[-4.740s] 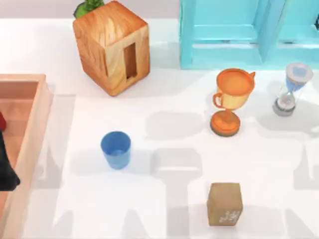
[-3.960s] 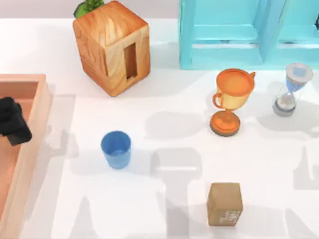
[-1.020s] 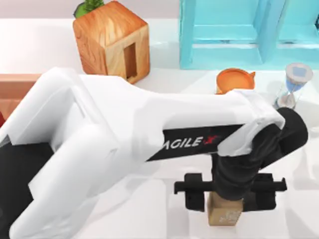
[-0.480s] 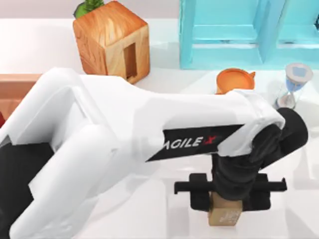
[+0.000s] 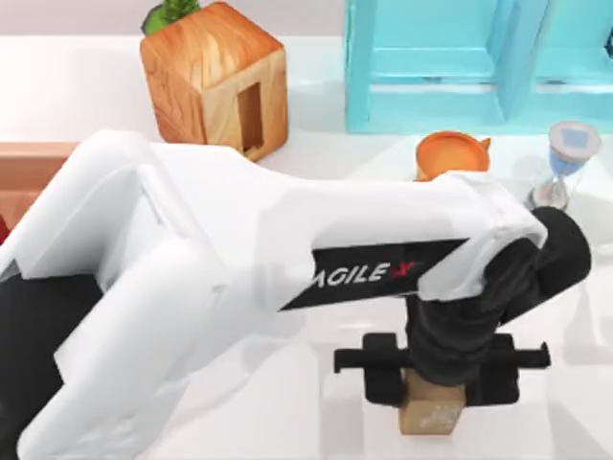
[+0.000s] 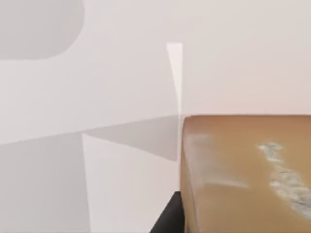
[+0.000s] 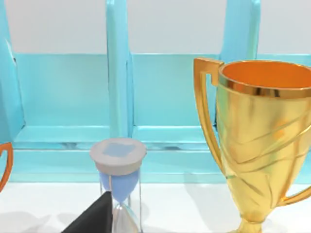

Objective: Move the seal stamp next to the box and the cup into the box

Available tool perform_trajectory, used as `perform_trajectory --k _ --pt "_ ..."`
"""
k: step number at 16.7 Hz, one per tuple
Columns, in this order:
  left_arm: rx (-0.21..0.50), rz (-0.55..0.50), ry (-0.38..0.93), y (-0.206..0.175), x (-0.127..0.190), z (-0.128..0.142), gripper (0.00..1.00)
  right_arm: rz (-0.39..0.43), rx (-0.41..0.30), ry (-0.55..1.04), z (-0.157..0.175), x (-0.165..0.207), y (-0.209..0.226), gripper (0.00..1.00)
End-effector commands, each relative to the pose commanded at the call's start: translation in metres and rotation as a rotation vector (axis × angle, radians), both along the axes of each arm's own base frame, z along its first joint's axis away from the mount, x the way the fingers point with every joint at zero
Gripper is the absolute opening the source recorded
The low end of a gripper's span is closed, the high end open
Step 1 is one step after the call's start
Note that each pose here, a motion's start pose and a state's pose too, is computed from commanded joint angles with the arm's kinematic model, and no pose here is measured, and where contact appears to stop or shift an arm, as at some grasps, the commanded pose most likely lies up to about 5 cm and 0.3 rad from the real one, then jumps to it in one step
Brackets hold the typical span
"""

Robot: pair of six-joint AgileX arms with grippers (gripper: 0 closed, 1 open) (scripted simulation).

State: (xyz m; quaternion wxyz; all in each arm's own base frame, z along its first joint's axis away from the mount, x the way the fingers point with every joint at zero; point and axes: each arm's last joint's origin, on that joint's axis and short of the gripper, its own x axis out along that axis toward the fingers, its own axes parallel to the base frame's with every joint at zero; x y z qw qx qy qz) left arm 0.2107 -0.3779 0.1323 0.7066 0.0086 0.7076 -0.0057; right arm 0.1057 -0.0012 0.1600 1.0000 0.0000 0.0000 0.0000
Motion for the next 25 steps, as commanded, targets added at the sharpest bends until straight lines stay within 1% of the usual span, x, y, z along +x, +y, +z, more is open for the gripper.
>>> perform_trajectory --k 2,3,7,9,11,16,18,21,23,25 --pt "0.018 0.0 0.01 0.013 0.004 0.008 0.0 0.0 0.0 0.0 0.0 0.0 0.0 1.0" --pt "0.022 0.002 0.012 0.021 0.006 0.017 0.0 0.0 0.0 0.0 0.0 0.0 0.0 1.0" --pt "-0.031 0.004 -0.023 0.062 0.004 0.078 0.0 0.0 0.0 0.0 0.0 0.0 0.0 1.0" --pt "-0.019 0.002 -0.014 0.084 0.001 0.094 0.0 0.0 0.0 0.0 0.0 0.0 0.0 1.0" --pt "-0.003 0.0 -0.002 0.098 0.001 0.099 0.0 0.0 0.0 0.0 0.0 0.0 0.0 1.0" --pt "-0.001 -0.006 -0.001 0.098 0.001 0.099 0.0 0.0 0.0 0.0 0.0 0.0 0.0 1.0" --pt "-0.003 -0.005 -0.002 0.111 0.004 0.103 0.0 0.0 0.0 0.0 0.0 0.0 0.0 1.0" --pt "0.001 -0.008 0.002 0.155 0.01 0.11 0.0 0.0 0.0 0.0 0.0 0.0 0.0 1.0" --pt "-0.017 -0.006 -0.019 0.189 0.006 0.122 0.0 0.0 0.0 0.0 0.0 0.0 0.0 1.0" --pt "-0.017 -0.002 -0.023 0.224 0.001 0.125 0.0 0.0 0.0 0.0 0.0 0.0 0.0 1.0"
